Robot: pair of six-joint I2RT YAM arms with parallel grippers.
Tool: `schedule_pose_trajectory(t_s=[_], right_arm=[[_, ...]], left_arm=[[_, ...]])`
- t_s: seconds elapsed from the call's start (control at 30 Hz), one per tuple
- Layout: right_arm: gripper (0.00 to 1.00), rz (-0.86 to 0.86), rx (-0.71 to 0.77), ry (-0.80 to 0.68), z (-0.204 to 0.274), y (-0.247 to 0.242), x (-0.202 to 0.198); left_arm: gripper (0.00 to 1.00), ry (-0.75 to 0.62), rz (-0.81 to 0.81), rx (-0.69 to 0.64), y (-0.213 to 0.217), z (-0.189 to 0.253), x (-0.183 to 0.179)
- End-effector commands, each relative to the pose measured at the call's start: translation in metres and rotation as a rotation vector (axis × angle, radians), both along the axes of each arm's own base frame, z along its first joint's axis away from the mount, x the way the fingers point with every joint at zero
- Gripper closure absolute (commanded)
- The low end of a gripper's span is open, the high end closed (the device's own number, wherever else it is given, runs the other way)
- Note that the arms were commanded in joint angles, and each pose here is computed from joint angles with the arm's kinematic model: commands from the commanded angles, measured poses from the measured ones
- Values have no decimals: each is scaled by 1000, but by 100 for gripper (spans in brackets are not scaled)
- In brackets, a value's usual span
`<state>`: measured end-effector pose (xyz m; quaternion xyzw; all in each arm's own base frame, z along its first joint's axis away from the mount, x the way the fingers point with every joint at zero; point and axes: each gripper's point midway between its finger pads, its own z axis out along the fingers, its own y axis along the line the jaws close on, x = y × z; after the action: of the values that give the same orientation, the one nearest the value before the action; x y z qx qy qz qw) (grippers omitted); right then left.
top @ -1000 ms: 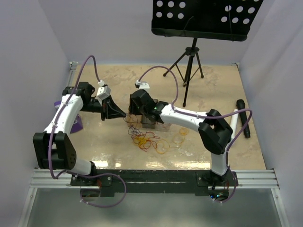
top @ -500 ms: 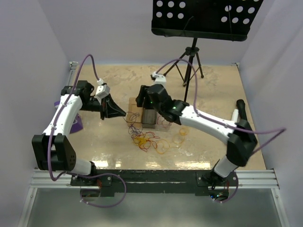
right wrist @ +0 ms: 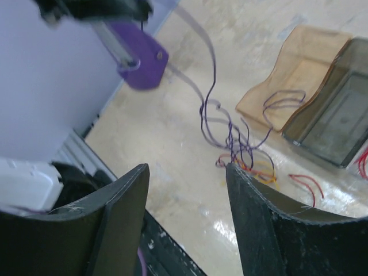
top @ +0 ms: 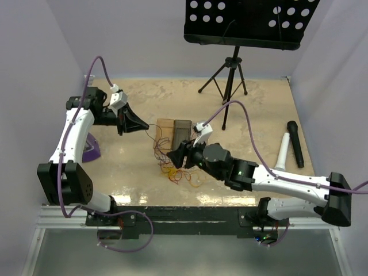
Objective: Untangle the cables
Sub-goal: Untie the cable.
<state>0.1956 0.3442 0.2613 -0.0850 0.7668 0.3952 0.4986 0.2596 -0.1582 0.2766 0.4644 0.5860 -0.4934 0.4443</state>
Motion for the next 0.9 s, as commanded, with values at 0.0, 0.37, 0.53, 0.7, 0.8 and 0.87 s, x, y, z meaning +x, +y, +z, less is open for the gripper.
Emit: schedule_pose_trajectory(t_s=[0.0,0.37,0.53,0.7,0.8,0.87], right_arm=[[37,72,-84,-45,-25,19,-21],[29,-18,-304,-70,-93,66,-12],[29,-174,-371,-67,-123,66,10],[42,-197,-394,-41,-151,74,14],[50,-200,-414,-5,-170,69,10],[56,-196,-432,20,-185,61,6]], left_arm=[[100,-55,-35,-240,-6,63,-1],[99,-52,-42,-242,-7,73,-12],[98,-51,-47,-242,-8,82,-25],[98,-48,-50,-241,-8,87,-32],[98,-21,-49,-241,-8,86,-32],[98,-19,-51,-244,-8,88,-33]])
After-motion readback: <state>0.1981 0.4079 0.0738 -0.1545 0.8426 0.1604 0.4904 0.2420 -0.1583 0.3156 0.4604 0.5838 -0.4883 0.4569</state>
